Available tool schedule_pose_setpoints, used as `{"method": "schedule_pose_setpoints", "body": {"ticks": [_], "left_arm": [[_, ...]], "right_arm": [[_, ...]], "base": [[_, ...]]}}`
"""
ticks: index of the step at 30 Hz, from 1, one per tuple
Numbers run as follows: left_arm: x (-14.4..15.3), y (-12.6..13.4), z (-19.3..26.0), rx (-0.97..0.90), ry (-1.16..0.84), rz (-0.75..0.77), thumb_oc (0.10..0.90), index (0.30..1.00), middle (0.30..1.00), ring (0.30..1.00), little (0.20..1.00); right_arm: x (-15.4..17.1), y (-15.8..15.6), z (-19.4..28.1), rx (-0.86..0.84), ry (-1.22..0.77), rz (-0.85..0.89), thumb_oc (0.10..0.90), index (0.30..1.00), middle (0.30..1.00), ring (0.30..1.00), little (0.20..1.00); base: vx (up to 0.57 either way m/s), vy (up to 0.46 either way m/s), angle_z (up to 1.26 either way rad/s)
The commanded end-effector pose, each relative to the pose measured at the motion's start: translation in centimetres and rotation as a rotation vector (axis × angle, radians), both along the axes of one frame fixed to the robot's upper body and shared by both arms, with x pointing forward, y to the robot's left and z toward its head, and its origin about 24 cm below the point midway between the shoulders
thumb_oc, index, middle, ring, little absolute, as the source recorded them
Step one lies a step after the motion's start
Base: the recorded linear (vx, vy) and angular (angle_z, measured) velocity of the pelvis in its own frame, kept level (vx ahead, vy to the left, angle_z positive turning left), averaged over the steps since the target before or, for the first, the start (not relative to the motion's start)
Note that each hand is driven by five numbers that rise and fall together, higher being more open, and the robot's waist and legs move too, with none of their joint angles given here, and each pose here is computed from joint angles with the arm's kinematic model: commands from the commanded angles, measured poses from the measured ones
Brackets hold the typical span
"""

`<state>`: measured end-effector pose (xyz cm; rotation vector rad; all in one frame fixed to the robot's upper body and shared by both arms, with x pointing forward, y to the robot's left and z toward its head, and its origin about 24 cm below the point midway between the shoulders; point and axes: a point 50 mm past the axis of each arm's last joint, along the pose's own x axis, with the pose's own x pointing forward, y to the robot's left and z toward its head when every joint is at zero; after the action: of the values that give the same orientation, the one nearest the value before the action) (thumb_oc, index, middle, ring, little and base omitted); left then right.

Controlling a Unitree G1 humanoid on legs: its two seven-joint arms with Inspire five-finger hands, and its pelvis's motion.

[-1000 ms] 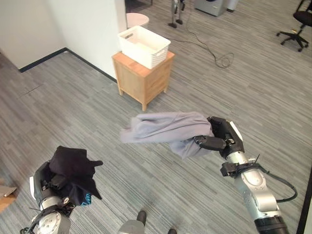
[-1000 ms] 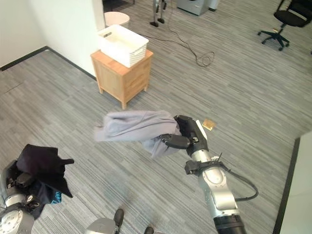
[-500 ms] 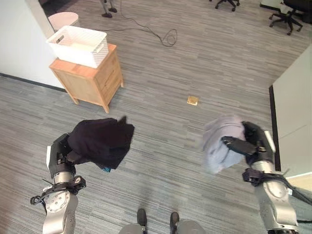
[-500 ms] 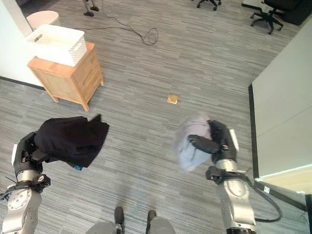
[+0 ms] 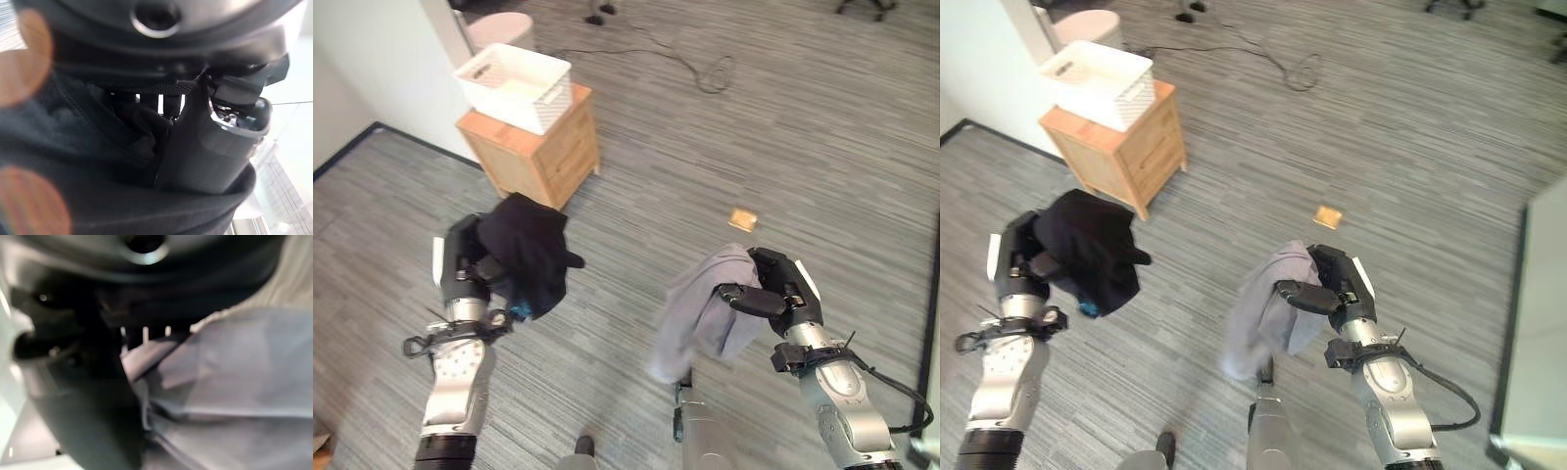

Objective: Pick up bed clothes into laundry basket.

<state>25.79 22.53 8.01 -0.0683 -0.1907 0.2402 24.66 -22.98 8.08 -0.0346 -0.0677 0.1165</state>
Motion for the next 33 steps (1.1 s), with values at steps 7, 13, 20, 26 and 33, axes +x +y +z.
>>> {"method": "schedule_pose_setpoints", "body": {"ticks": [7,13,20,26,33], "left_arm": [[0.7,-1.2,6.3,-0.023,-0.344,-0.096,0.4,0.3,0.3,0.3,0.3],[0.9,-1.4,5.5,-0.061,-0.318,-0.058,0.4,0.3,0.3,0.3,0.3],[0.9,-0.9,5.6,-0.023,-0.315,-0.036,0.4,0.3,0.3,0.3,0.3],[0.4,0.1,5.3,0.013,-0.301,-0.001,0.4,0.3,0.3,0.3,0.3],[-0.4,1.6,4.3,0.034,-0.249,0.065,0.4,0.3,0.3,0.3,0.3]], "right_arm": [[1.3,1.7,4.6,0.034,-0.245,0.105,0.4,0.3,0.3,0.3,0.3],[2.0,3.2,4.6,0.052,-0.246,0.155,0.4,0.3,0.3,0.3,0.3],[1.2,3.5,2.7,0.053,-0.18,0.157,0.4,0.3,0.3,0.3,0.3],[-0.3,2.9,0.5,0.056,-0.101,0.119,0.4,0.3,0.3,0.3,0.3],[-0.6,3.6,0.3,0.055,-0.095,0.132,0.4,0.3,0.3,0.3,0.3]], "base": [[0.38,-0.346,0.07],[0.25,-0.013,-0.13],[0.18,0.067,-0.59],[0.03,0.096,-0.02],[0.01,0.085,-0.05]]}}
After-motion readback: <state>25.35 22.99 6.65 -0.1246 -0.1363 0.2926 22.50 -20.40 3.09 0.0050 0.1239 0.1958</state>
